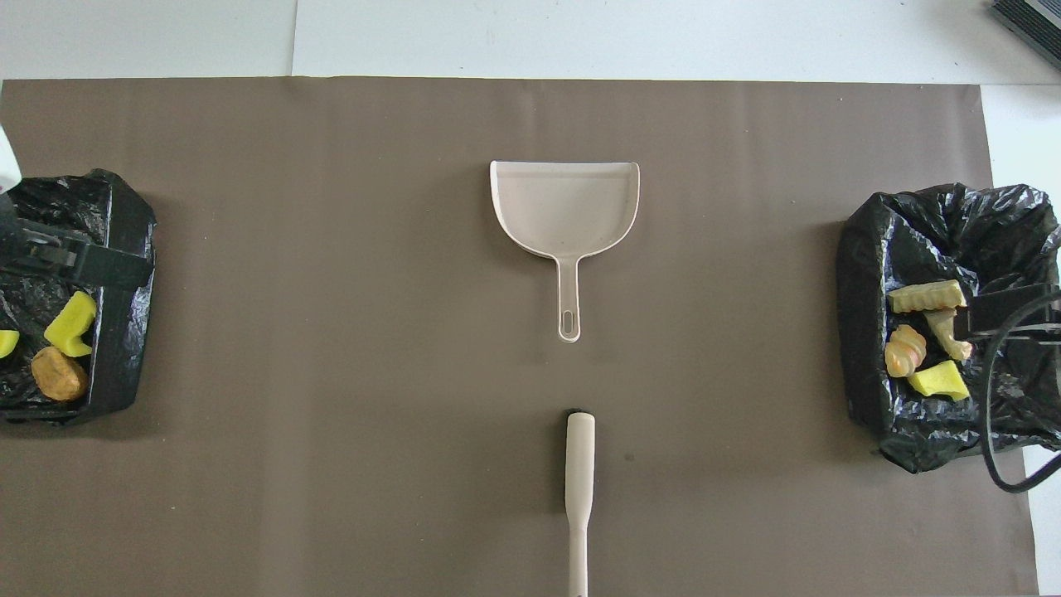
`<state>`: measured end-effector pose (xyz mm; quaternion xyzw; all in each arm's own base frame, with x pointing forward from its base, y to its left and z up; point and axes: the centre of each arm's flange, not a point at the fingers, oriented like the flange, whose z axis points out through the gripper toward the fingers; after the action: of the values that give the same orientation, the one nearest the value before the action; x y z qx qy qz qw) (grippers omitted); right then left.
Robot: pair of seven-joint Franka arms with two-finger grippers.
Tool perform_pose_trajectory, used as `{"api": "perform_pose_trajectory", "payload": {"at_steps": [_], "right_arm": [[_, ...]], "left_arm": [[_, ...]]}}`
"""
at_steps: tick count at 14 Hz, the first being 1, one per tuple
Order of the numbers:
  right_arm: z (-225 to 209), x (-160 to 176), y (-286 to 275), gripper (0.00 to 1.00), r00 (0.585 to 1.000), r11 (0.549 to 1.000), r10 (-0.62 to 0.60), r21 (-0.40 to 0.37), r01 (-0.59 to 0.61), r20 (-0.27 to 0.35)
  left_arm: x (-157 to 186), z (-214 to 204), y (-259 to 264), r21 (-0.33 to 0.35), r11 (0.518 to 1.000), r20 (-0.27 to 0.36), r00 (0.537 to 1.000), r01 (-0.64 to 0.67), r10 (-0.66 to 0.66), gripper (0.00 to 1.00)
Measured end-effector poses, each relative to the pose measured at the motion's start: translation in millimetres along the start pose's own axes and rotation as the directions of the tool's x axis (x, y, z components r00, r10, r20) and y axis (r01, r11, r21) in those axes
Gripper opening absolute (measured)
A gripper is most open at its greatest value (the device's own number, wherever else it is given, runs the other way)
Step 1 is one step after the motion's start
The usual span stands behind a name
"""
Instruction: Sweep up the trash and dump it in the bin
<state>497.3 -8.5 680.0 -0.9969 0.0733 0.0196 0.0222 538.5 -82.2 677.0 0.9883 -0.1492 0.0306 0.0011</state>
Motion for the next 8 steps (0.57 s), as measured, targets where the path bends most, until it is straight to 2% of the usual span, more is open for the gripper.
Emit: {"api": "perform_pose_trajectory", "payload": {"at_steps": [8], "right_arm": [[0.0,0.0,0.0,1.0,1.0,1.0,0.0,0.0,0.0,0.0]], "left_arm": [[-11.8,5.6,-10.5,-0.015,0.994,0.085,0.991,0.109,-0.107,1.0]]}}
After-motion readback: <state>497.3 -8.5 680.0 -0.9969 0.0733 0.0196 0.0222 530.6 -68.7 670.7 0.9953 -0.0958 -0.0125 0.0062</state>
